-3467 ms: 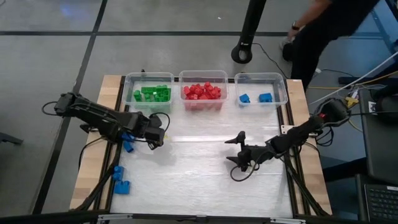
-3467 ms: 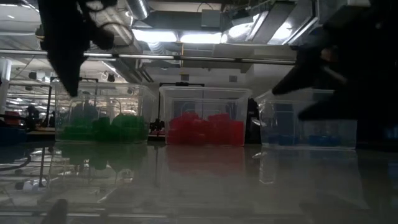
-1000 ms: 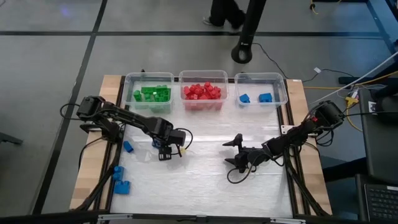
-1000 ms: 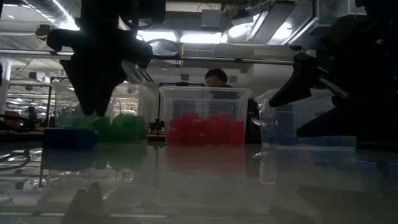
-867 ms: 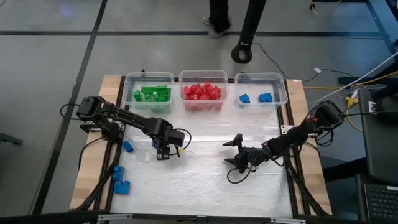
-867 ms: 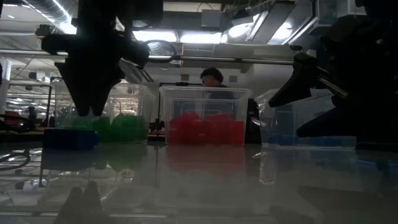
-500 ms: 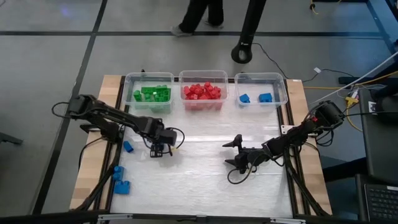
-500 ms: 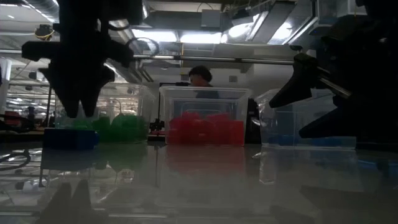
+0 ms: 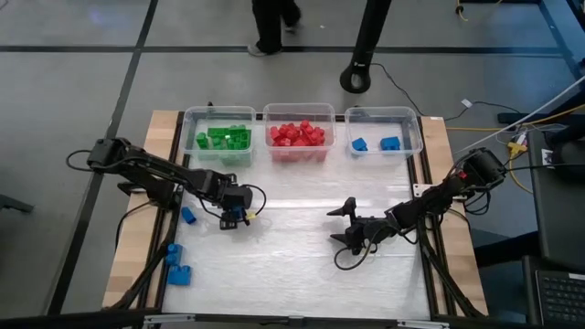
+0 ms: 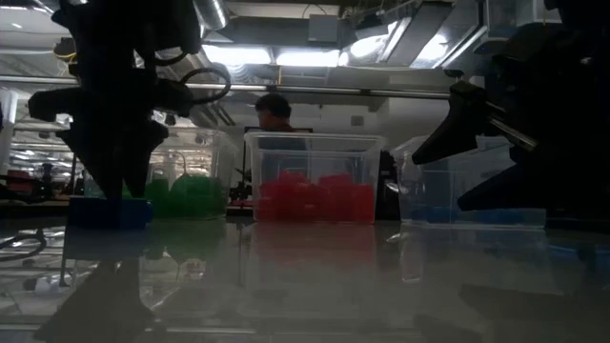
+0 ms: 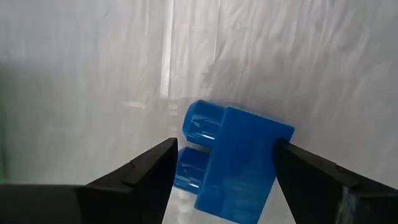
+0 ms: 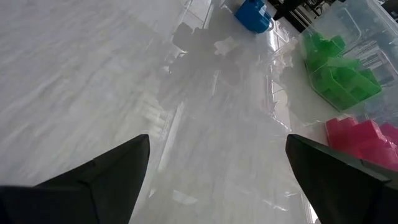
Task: Sort blocks
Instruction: Put the blue game piece into the right transparent bin
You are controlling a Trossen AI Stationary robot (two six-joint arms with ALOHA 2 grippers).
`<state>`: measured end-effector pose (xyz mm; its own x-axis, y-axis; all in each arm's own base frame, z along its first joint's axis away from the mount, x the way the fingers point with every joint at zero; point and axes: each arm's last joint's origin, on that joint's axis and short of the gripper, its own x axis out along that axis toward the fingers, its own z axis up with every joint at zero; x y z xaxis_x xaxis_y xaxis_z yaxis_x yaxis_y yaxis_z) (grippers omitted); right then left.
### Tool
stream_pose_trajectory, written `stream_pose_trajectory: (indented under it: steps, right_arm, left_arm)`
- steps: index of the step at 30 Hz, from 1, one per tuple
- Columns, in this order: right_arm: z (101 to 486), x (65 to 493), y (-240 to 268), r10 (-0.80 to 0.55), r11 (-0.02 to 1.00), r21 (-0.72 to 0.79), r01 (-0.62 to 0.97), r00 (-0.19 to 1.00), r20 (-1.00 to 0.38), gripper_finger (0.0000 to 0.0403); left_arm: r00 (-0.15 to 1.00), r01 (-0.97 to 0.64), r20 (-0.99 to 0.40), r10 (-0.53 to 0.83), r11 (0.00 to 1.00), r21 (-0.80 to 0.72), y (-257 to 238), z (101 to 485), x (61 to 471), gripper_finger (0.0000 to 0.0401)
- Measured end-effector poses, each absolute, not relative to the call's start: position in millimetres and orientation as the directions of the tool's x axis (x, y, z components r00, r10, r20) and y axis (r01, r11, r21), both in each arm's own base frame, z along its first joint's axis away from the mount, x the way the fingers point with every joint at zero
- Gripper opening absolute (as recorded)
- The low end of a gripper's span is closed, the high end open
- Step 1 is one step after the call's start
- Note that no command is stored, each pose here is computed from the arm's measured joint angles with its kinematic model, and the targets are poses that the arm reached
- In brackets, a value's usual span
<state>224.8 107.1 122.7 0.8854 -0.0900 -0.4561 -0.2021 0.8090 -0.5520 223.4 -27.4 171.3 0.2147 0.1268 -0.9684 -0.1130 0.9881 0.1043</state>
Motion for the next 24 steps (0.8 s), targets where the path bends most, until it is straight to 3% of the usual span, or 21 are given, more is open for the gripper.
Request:
stream_pose_trajectory:
  steps: [24]
  right_arm:
    - [122.8,224.7,106.0,-0.126,0.805,-0.568,-0.173,0.885,-0.448,0.0376]
  left_arm:
    - [0.241,-0.085,-0.965,0.101,0.993,0.083,-28.9,177.8,229.3,0.0251]
